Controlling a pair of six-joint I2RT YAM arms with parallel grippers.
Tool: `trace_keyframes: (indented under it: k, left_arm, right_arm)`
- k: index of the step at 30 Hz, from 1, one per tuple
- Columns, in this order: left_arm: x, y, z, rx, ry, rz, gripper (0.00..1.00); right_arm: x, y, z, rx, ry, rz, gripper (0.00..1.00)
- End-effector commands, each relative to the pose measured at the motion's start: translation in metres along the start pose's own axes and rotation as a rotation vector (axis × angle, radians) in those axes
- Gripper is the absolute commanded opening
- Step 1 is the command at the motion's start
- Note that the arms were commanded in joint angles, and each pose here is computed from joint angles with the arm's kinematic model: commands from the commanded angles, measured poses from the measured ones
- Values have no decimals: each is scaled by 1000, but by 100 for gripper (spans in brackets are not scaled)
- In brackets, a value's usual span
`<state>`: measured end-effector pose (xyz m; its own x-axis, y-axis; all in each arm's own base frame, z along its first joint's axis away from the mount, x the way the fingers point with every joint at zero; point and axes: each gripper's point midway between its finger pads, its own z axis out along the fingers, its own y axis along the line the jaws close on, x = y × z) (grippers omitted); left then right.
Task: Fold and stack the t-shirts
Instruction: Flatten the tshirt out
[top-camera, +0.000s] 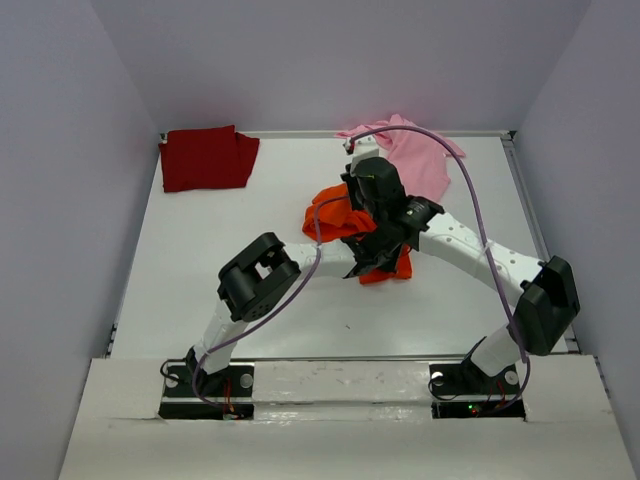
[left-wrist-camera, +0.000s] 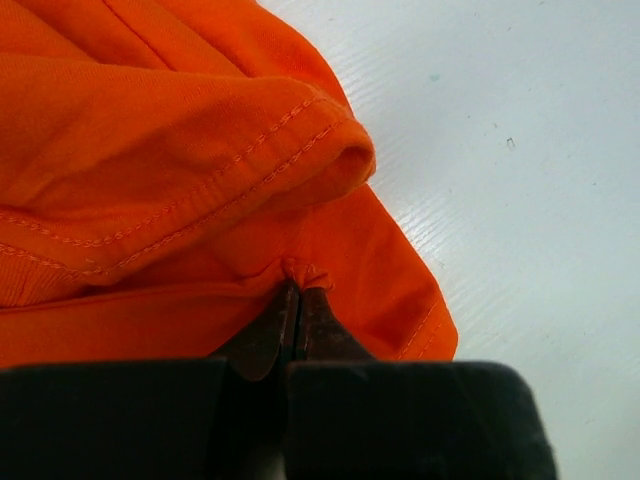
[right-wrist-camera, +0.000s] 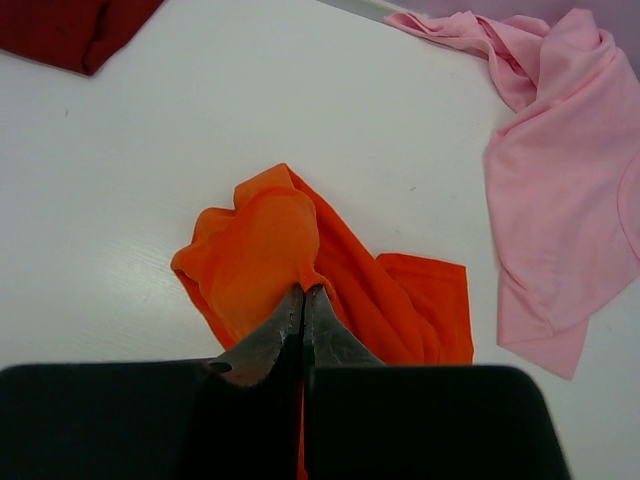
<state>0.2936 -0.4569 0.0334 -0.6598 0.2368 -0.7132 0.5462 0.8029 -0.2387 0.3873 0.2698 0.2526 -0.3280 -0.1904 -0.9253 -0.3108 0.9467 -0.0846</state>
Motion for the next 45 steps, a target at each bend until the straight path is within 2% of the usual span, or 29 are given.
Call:
trace_keyframes:
  k: [1, 9, 22, 26, 29, 36, 37, 39, 40, 43, 45]
  left_arm:
    - [-34, -10, -8, 8, -92, 11, 0]
    - [-52, -12, -33, 17, -132, 23, 0]
    - [-123, -18, -129, 25, -294, 42, 0]
    - [-127, -15, -147, 22, -303, 42, 0]
    - [-130, -4, -177, 0, -341, 49, 0]
    - [-156, 27, -283, -84, -486, 74, 0]
    - [-171, 32, -313, -99, -550, 54, 0]
    - [-178, 47, -344, -159, -591, 39, 0]
    - [-189, 53, -374, -170, -655, 34, 0]
    - [-200, 76, -430, -237, -781, -9, 0]
    - [-200, 89, -451, -293, -800, -14, 0]
  right_arm:
    - [16, 1, -7, -19, 28, 19, 0]
    - [26, -1, -6, -5, 42, 18, 0]
    - [35, -7, -1, 6, 56, 24, 0]
    - [35, -12, -3, 27, 52, 29, 0]
    - [28, -32, -9, 95, 28, 35, 0]
    - [-27, -62, -54, 146, -128, 122, 0]
    - [-34, -71, -59, 174, -147, 130, 0]
    - [-54, -82, -77, 200, -203, 149, 0]
    - [-62, -86, -84, 203, -223, 144, 0]
    - [-85, -100, -111, 224, -290, 162, 0]
    - [-96, -107, -126, 233, -325, 172, 0]
